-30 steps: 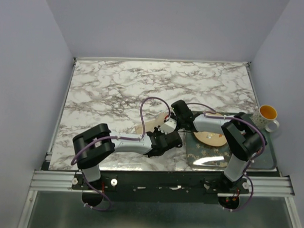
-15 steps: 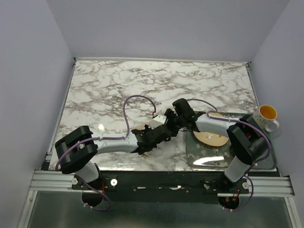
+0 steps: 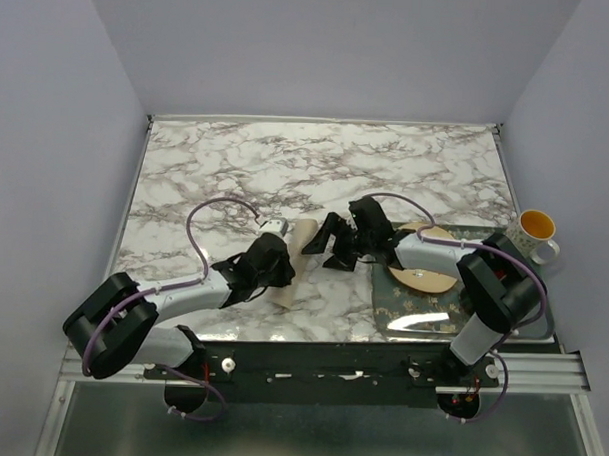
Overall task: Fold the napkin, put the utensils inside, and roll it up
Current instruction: Roll the napkin with the utensil
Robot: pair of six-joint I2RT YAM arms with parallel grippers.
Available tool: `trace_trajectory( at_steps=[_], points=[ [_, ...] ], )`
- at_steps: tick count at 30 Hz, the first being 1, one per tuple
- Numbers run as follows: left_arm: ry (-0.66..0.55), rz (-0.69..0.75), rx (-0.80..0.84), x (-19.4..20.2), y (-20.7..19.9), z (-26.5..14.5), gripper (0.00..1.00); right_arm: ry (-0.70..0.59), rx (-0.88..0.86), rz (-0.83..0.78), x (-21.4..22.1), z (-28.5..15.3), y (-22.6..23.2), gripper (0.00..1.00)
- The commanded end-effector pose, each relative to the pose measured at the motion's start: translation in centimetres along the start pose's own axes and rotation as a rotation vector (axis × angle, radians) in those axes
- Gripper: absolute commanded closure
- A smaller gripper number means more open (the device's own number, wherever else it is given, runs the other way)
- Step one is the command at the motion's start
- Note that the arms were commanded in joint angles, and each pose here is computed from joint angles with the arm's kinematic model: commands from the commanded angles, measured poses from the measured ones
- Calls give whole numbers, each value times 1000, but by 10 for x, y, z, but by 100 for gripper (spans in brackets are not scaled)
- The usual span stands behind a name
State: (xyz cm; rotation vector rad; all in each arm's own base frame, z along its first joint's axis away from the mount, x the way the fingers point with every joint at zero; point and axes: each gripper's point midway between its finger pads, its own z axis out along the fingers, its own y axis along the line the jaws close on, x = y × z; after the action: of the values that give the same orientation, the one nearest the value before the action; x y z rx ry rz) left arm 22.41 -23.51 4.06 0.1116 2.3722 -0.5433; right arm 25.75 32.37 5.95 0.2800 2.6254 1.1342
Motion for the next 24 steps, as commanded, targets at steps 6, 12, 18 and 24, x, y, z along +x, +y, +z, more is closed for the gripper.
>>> trace_trajectory(
  at_steps=[6,12,18,24],
  points=[
    [-19,-197,259,-4,-17,-6,99,35,-115,-7,5,16,9,11],
    [-42,-252,308,-8,-16,-11,99,60,-101,10,11,26,5,11],
    [-31,-302,370,-9,-18,-14,99,81,-113,21,16,32,6,12],
    [-42,-366,420,-14,-16,-15,99,90,-112,34,21,37,5,14]
  ],
)
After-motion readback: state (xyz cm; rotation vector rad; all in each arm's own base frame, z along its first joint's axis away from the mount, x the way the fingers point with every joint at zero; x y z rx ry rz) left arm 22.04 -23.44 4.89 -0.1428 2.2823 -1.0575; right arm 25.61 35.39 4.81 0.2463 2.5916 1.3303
